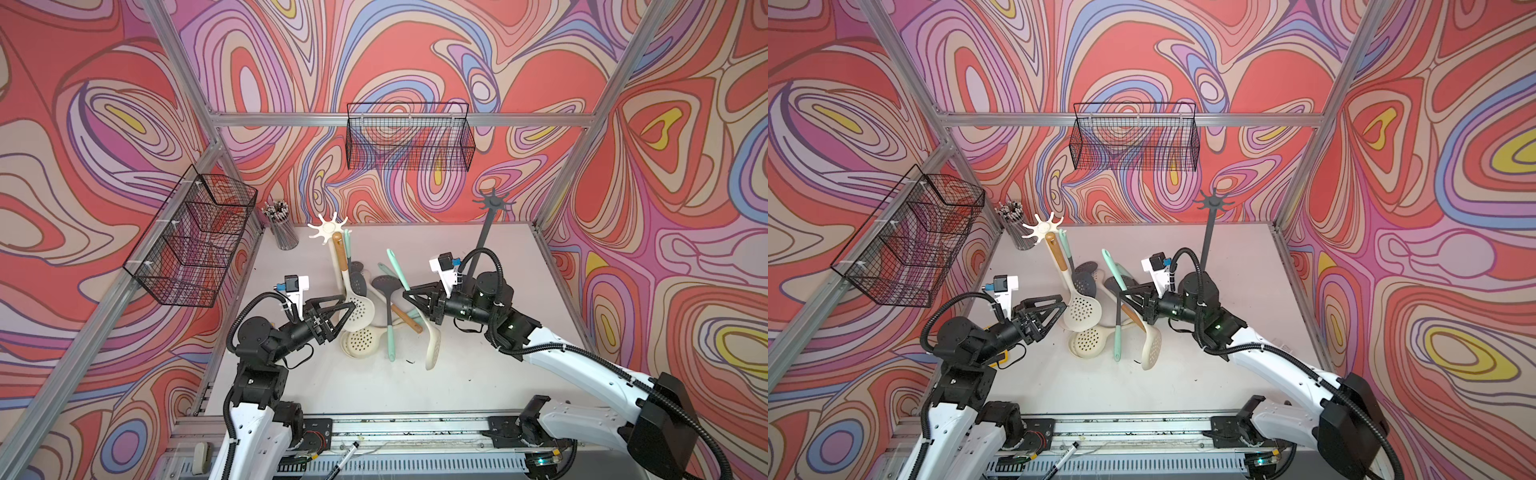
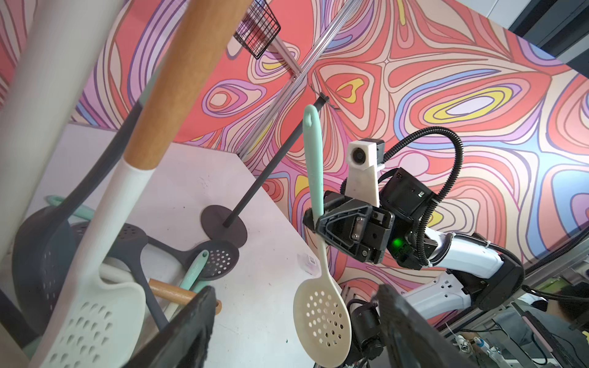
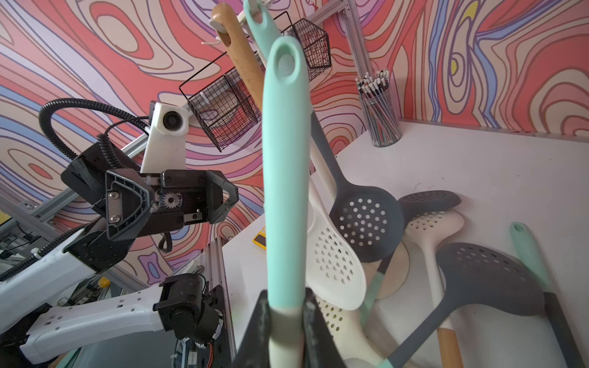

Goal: Hang the skimmer on the kitchen utensil rack
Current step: Hang the skimmer on the rack.

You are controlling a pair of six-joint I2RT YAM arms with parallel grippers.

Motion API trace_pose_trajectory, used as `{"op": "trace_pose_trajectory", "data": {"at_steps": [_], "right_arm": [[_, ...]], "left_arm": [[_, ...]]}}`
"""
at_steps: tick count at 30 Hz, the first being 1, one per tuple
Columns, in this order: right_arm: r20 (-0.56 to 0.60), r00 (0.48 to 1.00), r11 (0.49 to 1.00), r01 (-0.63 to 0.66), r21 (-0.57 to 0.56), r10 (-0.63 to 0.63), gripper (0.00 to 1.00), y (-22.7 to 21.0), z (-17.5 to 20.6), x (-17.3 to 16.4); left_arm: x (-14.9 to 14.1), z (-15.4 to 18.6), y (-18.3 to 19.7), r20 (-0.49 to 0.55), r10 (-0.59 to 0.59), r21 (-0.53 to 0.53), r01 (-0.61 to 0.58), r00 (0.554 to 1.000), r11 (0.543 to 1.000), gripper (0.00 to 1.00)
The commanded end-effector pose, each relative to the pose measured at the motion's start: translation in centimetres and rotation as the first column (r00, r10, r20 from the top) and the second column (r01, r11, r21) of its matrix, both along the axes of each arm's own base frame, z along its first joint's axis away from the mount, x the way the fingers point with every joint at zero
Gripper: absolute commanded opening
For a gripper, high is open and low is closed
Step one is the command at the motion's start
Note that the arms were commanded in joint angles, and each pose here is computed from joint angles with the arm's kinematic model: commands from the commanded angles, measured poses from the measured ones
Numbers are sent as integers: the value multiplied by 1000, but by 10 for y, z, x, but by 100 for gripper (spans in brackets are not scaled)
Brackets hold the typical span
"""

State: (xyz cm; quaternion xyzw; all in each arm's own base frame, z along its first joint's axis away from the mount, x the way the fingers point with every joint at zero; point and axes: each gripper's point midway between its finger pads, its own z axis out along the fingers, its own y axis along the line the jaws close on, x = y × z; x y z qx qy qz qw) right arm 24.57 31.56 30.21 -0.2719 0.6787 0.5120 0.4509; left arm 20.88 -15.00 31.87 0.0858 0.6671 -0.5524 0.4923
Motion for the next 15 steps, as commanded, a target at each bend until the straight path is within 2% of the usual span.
{"op": "trace_pose_trajectory", "data": {"at_steps": [1, 8, 15], "right_arm": [[18, 998, 996, -60, 73, 59, 8, 9, 18, -8], [25, 995, 990, -104, 92, 102, 8, 21, 27, -14], [25, 991, 982, -135, 130, 133, 8, 28, 37, -20]], "left_arm": [[-4, 18, -1, 87, -13, -40, 16, 996, 999, 78], [0, 30, -2, 154, -17, -80, 30, 988, 996, 75], [4, 34, -27, 213, -78, -77, 97, 974, 992, 75]]}}
